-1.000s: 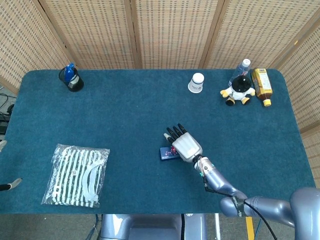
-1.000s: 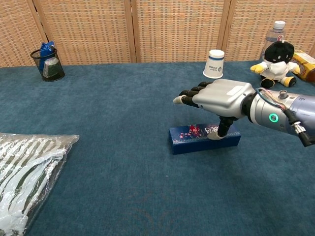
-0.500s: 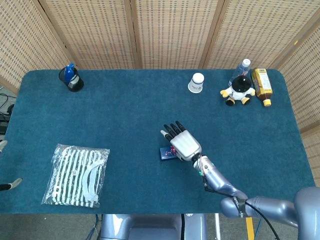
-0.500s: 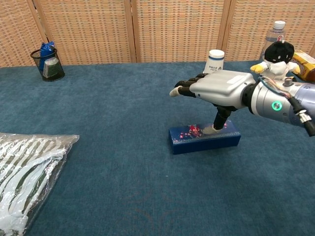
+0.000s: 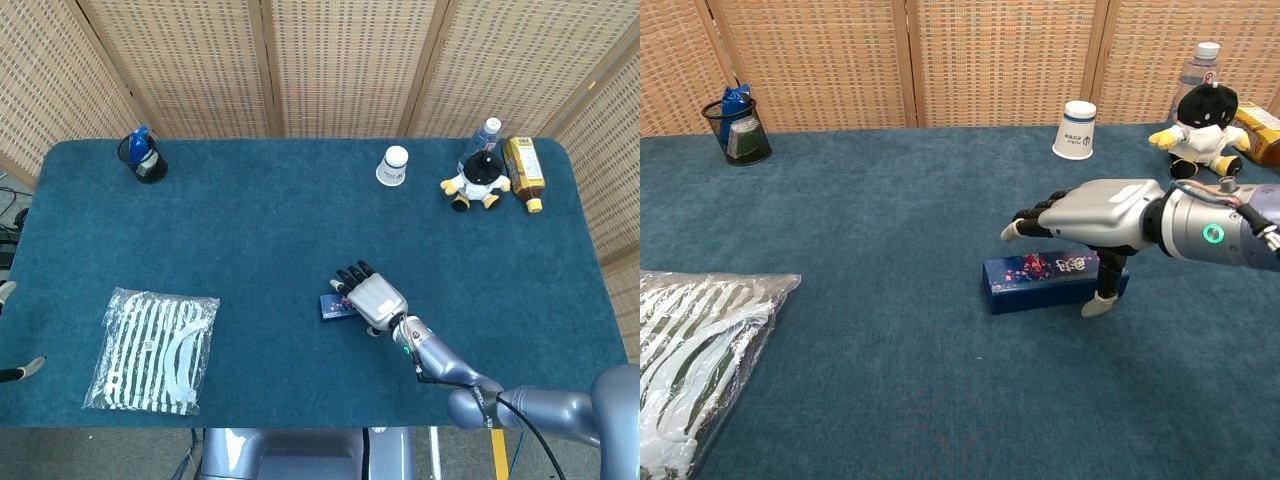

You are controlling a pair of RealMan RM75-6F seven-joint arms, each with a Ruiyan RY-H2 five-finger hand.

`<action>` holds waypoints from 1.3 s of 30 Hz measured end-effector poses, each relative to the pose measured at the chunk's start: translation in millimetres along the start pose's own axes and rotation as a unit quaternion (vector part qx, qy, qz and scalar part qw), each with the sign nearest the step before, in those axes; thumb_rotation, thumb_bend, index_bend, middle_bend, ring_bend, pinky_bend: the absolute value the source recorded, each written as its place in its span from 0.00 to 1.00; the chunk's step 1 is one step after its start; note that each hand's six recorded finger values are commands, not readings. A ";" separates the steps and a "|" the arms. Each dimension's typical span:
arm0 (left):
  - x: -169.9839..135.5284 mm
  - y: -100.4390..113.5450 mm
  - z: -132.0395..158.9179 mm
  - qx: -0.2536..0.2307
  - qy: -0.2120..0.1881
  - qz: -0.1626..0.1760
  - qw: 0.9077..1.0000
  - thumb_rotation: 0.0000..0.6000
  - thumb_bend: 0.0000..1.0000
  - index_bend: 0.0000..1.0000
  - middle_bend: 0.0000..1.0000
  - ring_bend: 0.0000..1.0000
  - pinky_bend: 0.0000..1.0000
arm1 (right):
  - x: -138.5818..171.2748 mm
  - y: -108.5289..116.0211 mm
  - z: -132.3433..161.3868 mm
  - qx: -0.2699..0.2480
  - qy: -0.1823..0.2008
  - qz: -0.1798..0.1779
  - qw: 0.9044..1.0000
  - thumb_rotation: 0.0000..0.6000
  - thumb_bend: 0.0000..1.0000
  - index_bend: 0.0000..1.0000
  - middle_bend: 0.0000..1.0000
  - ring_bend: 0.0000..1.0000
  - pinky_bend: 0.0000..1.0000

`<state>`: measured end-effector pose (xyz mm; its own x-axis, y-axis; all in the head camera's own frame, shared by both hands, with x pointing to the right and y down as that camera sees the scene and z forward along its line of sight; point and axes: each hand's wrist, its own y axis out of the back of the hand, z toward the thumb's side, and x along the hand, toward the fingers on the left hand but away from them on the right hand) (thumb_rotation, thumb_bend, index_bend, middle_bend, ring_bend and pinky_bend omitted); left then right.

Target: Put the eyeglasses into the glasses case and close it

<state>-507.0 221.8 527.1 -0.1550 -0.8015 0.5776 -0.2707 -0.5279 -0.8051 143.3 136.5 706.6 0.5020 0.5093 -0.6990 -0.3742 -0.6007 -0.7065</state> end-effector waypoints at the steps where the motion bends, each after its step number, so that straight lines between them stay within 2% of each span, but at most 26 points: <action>1: 0.0 -0.1 -0.1 0.000 0.000 0.000 1.000 1.00 0.17 0.00 0.00 0.00 0.00 | -1.8 -2.1 0.4 -0.002 0.000 -0.001 1.000 1.00 0.25 0.00 0.14 0.00 0.00; 6: 0.7 0.4 -1.0 -0.001 0.002 0.000 1.000 1.00 0.17 0.00 0.00 0.00 0.00 | -11.2 -10.6 1.3 -0.019 -0.002 -0.009 1.000 1.00 0.34 0.01 0.33 0.00 0.00; 8: 0.8 0.8 -1.1 -0.002 0.002 0.000 1.000 1.00 0.17 0.00 0.00 0.00 0.00 | -13.6 -11.9 1.4 -0.021 -0.003 -0.012 1.000 1.00 0.35 0.05 0.39 0.00 0.00; 11: 1.0 0.7 -1.3 -0.002 0.002 0.000 1.000 1.00 0.17 0.00 0.00 0.00 0.00 | -16.2 -13.5 1.4 -0.025 -0.003 -0.017 1.000 1.00 0.36 0.09 0.44 0.01 0.00; 15: 1.3 1.0 -1.3 -0.003 0.002 -0.001 1.000 1.00 0.17 0.00 0.00 0.00 0.00 | -17.5 -13.7 1.8 -0.028 -0.003 -0.025 0.999 1.00 0.36 0.12 0.46 0.02 0.00; 18: 0.9 0.9 -1.0 -0.002 0.001 -0.001 1.000 1.00 0.17 0.00 0.00 0.00 0.00 | -17.3 -13.9 1.8 -0.028 -0.003 -0.028 0.999 1.00 0.33 0.12 0.38 0.02 0.00; 20: 0.5 0.6 -1.0 -0.002 0.001 -0.001 1.000 1.00 0.17 0.00 0.00 0.00 0.00 | -16.9 -14.4 1.8 -0.030 -0.003 -0.027 0.999 1.00 0.28 0.11 0.20 0.01 0.00; 23: 0.3 0.5 -0.7 -0.002 0.001 -0.001 1.000 1.00 0.17 0.00 0.00 0.00 0.00 | -15.5 -16.0 2.4 -0.036 0.000 -0.021 0.999 1.00 0.25 0.02 0.01 0.00 0.00; 31: -2.0 1.5 3.4 -0.006 -0.008 0.000 1.000 1.00 0.17 0.00 0.00 0.00 0.00 | -0.2 -5.1 -1.0 -0.055 0.009 -0.018 0.998 1.00 0.24 0.00 0.00 0.00 0.00; 33: -3.8 3.2 4.8 -0.008 -0.012 0.002 1.000 1.00 0.17 0.00 0.00 0.00 0.00 | 8.8 4.3 -3.5 -0.059 0.009 -0.026 0.998 1.00 0.20 0.00 0.00 0.00 0.00; 37: -8.7 5.9 7.0 -0.012 -0.023 0.007 1.000 1.00 0.17 0.00 0.00 0.00 0.00 | 36.2 27.3 -13.7 -0.066 0.002 -0.052 0.996 1.00 0.04 0.00 0.00 0.00 0.00; 39: -12.0 6.6 7.9 -0.013 -0.029 0.009 0.999 1.00 0.17 0.00 0.00 0.00 0.00 | 57.2 41.0 -25.2 -0.069 -0.011 -0.075 0.995 1.00 0.03 0.00 0.00 0.00 0.00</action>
<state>-499.4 225.7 513.8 -0.1056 -0.8255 0.5544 -0.2928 -0.5070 -0.8107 176.2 125.4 640.4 0.5270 0.6118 -0.5899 -0.1845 -0.5952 -0.7821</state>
